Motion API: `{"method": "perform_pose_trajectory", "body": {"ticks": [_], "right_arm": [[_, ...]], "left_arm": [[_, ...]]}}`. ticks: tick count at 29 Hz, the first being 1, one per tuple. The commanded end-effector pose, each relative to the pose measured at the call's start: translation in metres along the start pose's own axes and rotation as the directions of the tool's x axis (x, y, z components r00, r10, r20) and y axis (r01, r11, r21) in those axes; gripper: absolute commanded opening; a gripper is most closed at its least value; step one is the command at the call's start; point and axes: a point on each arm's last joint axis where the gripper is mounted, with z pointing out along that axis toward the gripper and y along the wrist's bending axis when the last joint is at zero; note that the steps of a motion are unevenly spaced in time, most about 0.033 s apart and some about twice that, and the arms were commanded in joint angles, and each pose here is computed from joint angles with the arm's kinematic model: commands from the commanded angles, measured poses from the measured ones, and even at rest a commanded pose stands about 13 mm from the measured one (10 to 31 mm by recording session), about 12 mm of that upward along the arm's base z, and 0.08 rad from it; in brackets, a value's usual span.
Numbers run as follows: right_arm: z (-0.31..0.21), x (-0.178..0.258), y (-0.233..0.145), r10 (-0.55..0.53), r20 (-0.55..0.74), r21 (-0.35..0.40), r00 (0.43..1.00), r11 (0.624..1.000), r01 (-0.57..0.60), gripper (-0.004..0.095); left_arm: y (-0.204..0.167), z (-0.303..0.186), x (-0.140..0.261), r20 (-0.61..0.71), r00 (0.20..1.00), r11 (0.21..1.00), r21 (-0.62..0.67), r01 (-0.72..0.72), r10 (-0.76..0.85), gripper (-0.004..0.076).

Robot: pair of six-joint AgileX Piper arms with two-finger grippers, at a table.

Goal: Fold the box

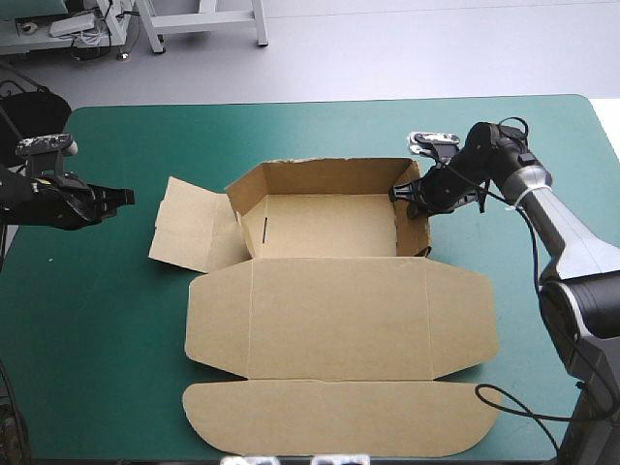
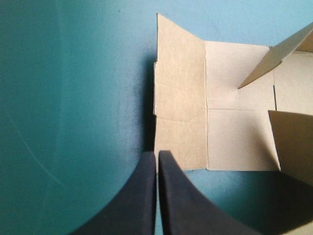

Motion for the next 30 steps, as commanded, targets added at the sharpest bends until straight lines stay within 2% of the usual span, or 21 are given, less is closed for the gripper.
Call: {"method": "perform_pose_trajectory", "body": {"ticks": [1, 2, 8, 12, 14, 17, 20, 25, 30], "right_arm": [[-0.027, -0.004, 0.008, -0.030, 0.063, 0.009, 0.998, 1.000, 0.030, 0.0400], [-0.030, -0.006, 0.009, -0.034, 0.064, 0.008, 0.997, 0.999, 0.033, 0.0431], [-0.080, -0.024, 0.026, -0.098, 0.124, -0.001, 0.987, 0.995, 0.099, 0.0422], [-0.123, -0.033, 0.040, -0.133, 0.253, 0.003, 0.958, 0.991, 0.137, 0.0422], [-0.149, -0.035, 0.049, -0.184, 0.332, 0.009, 0.925, 0.981, 0.192, 0.0422], [-0.179, -0.032, 0.057, -0.144, 0.411, 0.002, 0.900, 0.988, 0.157, 0.0422], [-0.200, -0.025, 0.061, -0.166, 0.454, 0.035, 0.875, 0.985, 0.168, 0.0419], [-0.212, -0.012, 0.062, -0.143, 0.462, 0.049, 0.875, 0.990, 0.135, 0.0419], [-0.183, -0.003, 0.053, -0.102, 0.357, 0.028, 0.929, 0.995, 0.099, 0.0418]], "left_arm": [[-0.008, -0.018, -0.007, 0.098, 0.995, 1.000, 0.021, -0.005, 0.003, -0.0002], [-0.008, -0.018, -0.007, 0.098, 0.995, 1.000, 0.021, -0.005, 0.003, -0.0002], [-0.008, -0.018, -0.007, 0.098, 0.995, 1.000, 0.021, -0.009, 0.007, -0.0003], [-0.008, -0.018, -0.007, 0.096, 0.995, 1.000, 0.021, -0.009, 0.007, -0.0003], [-0.008, -0.018, -0.007, 0.096, 0.995, 1.000, 0.021, -0.009, 0.007, -0.0003], [-0.008, -0.018, -0.007, 0.096, 0.995, 1.000, 0.021, -0.009, 0.007, -0.0003], [-0.008, -0.018, -0.007, 0.092, 0.996, 1.000, 0.022, -0.021, 0.019, -0.0003], [-0.009, -0.018, -0.005, 0.076, 0.997, 0.999, 0.026, -0.034, 0.032, -0.0003], [-0.009, -0.018, -0.005, 0.074, 0.997, 0.999, 0.027, -0.034, 0.032, -0.0003]]}}
